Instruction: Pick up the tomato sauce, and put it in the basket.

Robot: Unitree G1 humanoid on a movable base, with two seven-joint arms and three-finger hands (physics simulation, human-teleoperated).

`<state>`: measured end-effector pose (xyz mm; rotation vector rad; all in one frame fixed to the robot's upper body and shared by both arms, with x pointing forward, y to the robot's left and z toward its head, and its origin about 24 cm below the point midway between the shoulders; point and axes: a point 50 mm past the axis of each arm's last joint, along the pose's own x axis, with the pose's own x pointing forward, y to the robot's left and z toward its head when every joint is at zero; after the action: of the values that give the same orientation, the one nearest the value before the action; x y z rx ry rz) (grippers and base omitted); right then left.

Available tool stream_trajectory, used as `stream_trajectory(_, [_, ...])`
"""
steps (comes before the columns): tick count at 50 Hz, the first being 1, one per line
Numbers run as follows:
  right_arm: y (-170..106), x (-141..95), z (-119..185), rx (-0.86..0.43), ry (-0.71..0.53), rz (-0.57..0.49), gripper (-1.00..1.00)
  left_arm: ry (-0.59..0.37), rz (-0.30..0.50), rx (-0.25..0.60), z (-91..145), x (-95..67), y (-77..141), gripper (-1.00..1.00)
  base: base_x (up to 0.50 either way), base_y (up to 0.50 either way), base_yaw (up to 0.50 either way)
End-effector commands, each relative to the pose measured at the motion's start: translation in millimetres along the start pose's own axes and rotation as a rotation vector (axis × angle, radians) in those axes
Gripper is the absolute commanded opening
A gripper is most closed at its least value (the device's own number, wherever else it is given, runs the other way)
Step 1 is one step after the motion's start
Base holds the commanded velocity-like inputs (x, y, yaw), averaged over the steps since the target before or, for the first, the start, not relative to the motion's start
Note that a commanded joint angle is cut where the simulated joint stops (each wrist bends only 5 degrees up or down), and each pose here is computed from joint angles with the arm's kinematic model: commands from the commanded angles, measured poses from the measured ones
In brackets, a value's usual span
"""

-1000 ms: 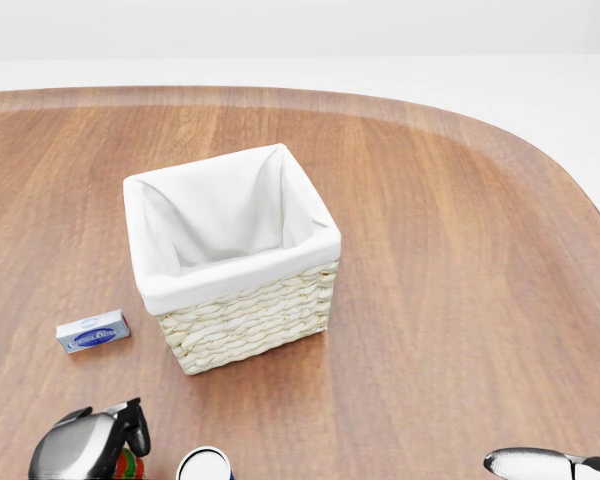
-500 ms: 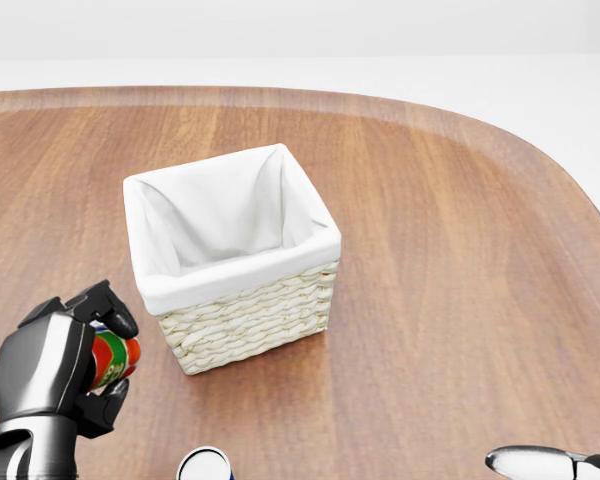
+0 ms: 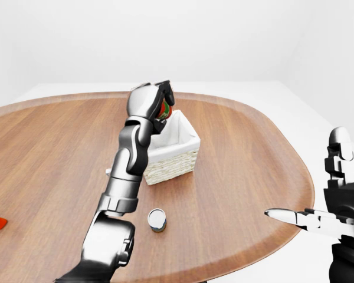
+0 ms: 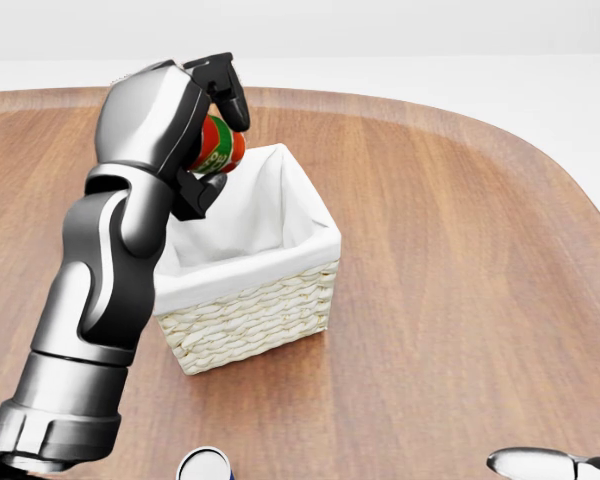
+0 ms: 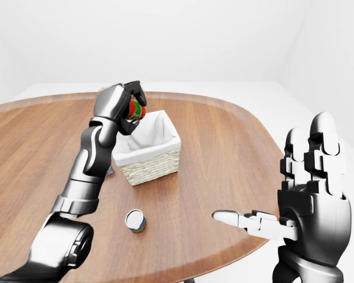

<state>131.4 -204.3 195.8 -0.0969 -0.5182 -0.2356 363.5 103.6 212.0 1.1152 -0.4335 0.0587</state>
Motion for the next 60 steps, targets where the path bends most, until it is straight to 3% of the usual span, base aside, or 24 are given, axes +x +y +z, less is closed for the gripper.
stream_trajectory(1, [1, 1, 0, 0.002, -0.005, 0.002, 1.0, 0.12, 0.01, 0.139, 4, 76.2, 20, -1.0, 0.0, 0.0, 0.0])
stream_trajectory(2, [1, 1, 0, 0.003, -0.003, 0.002, 1.0, 0.125, 0.019, 0.209, 3, 78.2, 21, -1.0, 0.0, 0.0, 0.0])
stream_trajectory(7, [1, 2, 1, 0.004, -0.007, 0.004, 1.0, 0.147, -0.007, 0.236, 2, 80.9, 22, -1.0, 0.0, 0.0, 0.0])
stream_trajectory(9, [0, 2, 1, 0.006, -0.007, 0.003, 1.0, 0.169, -0.036, 0.177, 1, 81.4, 22, -1.0, 0.0, 0.0, 0.0])
stream_trajectory(15, [-1, 2, 1, 0.009, -0.009, 0.001, 1.0, 0.187, -0.073, 0.202, -7, 74.8, 6, -1.0, 0.0, 0.0, 0.0])
stream_trajectory(16, [-1, 2, 1, 0.008, -0.009, 0.002, 1.0, 0.206, -0.102, 0.156, -9, 73.1, 2, -1.0, 0.0, 0.0, 0.0])
stream_trajectory(18, [-2, 1, 1, 0.006, -0.001, -0.002, 1.0, 0.212, -0.14, 0.189, -16, 66.9, -10, -1.0, 0.0, 0.0, 0.0])
stream_trajectory(19, [-2, 2, 1, 0.007, -0.002, -0.002, 1.0, 0.236, -0.173, 0.144, -20, 63.0, -18, -1.0, 0.0, 0.0, 0.0])
stream_trajectory(20, [-1, 2, 1, 0.007, -0.005, -0.001, 1.0, 0.233, -0.179, 0.177, -22, 60.9, -21, -1.0, 0.0, 0.0, 0.0])
stream_trajectory(26, [0, 3, 2, 0.01, -0.014, 0.002, 1.0, 0.254, -0.249, 0.129, -25, 55.4, -33, -1.0, 0.0, 0.0, 0.0])
stream_trajectory(37, [1, 2, 1, 0.01, -0.014, 0.003, 1.0, 0.271, -0.335, 0.157, -35, 37.6, -62, -1.0, 0.0, 0.0, 0.0])
stream_trajectory(60, [1, 0, 0, 0.01, -0.014, 0.003, 1.0, 0.278, -0.324, 0.16, -38, 36.8, -61, -1.0, 0.0, 0.0, 0.0])
